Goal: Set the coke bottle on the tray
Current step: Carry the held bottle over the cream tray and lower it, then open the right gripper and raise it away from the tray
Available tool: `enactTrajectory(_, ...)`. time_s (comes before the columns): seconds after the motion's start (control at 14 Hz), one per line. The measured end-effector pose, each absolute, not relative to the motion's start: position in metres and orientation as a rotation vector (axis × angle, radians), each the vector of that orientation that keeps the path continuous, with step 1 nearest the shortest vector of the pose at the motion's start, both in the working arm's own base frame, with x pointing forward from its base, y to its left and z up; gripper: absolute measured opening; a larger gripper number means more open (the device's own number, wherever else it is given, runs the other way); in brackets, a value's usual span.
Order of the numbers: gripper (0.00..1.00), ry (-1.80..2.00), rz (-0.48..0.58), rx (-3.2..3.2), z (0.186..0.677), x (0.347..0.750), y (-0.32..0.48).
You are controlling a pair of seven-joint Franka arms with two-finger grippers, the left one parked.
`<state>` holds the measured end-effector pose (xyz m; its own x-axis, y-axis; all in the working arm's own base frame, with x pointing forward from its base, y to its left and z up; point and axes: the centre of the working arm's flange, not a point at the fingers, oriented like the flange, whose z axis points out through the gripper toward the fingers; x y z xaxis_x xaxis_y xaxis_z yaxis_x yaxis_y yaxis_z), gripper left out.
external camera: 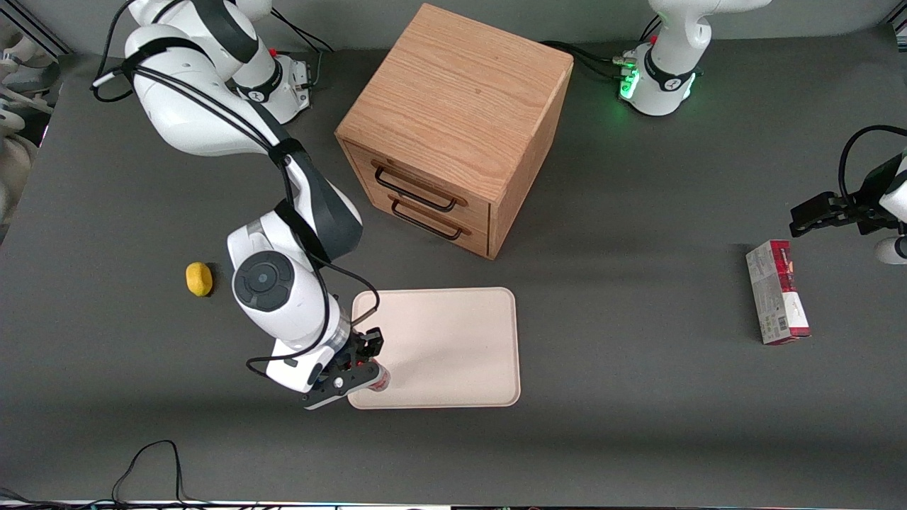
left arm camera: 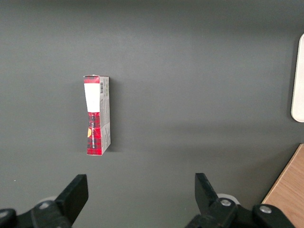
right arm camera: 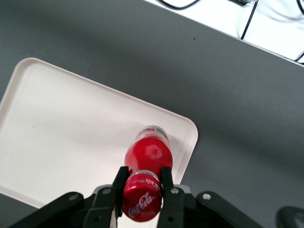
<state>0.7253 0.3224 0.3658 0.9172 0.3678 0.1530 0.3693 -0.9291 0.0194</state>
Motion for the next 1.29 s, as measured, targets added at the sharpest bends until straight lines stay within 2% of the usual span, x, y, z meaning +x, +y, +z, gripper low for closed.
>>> enactTrajectory(0.5,0.32,-0.589,-0.254,-3.062,0.33,0.732,0.32)
enactTrajectory(0.64,0.35,-0.582,-0.247,-3.064,0.325,0.733,0.319)
enactTrajectory(0.71,0.4,-0.564,-0.247,-3.066,0.325,0.733,0.319)
enactTrajectory(1.0,0.79,-0.514,-0.252,-3.071,0.326,0.733,0.319)
enactTrajectory(1.14,0.96,-0.5,-0.269,-3.07,0.333,0.735,0.317)
enactTrajectory(1.21,1.0,-0.494,-0.289,-3.068,0.343,0.736,0.314)
enactTrajectory(1.29,1.0,-0.485,-0.303,-3.07,0.358,0.736,0.31)
